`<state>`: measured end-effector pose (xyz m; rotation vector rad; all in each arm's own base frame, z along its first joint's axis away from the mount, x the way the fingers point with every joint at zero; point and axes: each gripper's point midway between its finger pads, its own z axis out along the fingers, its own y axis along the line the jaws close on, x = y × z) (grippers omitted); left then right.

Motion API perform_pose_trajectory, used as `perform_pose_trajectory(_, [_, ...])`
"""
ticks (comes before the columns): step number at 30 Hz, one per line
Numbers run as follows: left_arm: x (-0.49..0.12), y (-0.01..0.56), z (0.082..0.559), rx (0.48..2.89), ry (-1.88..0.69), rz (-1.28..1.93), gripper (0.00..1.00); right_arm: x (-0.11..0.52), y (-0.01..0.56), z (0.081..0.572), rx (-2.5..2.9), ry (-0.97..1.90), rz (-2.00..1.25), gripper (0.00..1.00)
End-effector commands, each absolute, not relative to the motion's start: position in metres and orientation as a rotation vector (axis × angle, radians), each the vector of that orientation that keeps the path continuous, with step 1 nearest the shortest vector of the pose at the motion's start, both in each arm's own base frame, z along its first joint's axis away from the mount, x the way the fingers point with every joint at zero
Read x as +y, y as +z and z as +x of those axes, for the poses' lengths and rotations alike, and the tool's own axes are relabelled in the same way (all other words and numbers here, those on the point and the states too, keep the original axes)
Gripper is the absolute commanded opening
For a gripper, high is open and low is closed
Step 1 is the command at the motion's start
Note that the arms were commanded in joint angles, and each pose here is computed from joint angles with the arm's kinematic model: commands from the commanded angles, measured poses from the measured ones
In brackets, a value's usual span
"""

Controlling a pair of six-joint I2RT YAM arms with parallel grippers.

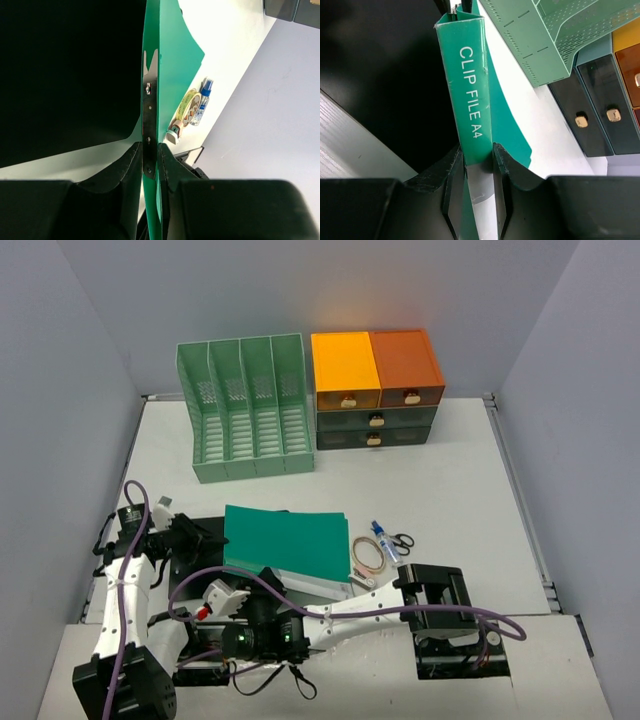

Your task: Organize the desk

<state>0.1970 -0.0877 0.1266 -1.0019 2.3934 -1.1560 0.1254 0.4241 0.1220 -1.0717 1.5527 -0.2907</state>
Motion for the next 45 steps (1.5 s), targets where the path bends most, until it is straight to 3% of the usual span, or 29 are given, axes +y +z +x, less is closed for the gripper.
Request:
perform_pose_trajectory(1, [-0.093,0.15,0.2,2.364,-1.194,-0.891,0.0,0.431,0.154,0.138,1.563,-0.244,-0.926,0.0])
perform_pose_trajectory(10, [-0.082,0.161,0.199,2.372,-1.06,-0.783,0.01,0.437,0.174,0.139,1.583,-0.194,-0.91,0.0])
perform_pose_trajectory(14, [-0.066,0.186,0.211,2.33,-0.904,-0.669,0.61,0.438,0.19,0.138,1.59,-0.162,-0.893,0.0])
perform_pose_trajectory(15, [-0.062,0.192,0.214,2.319,-0.87,-0.652,0.71,0.438,0.192,0.138,1.591,-0.165,-0.895,0.0])
perform_pose_trajectory(17, [-0.057,0.202,0.218,2.295,-0.822,-0.626,0.8,0.437,0.195,0.138,1.594,-0.165,-0.896,0.0])
perform_pose_trajectory(23, [-0.044,0.222,0.222,2.234,-0.712,-0.588,0.83,0.437,0.202,0.137,1.593,-0.182,-0.924,0.0])
perform_pose_trajectory(32, [0.026,0.235,0.223,2.182,-0.231,-0.789,0.84,0.436,0.249,0.15,1.662,-0.091,-0.863,0.0])
perform_pose_trajectory(45, [0.015,0.214,0.225,2.211,-0.335,-0.88,0.84,0.447,0.361,0.2,1.797,0.216,-0.716,0.0])
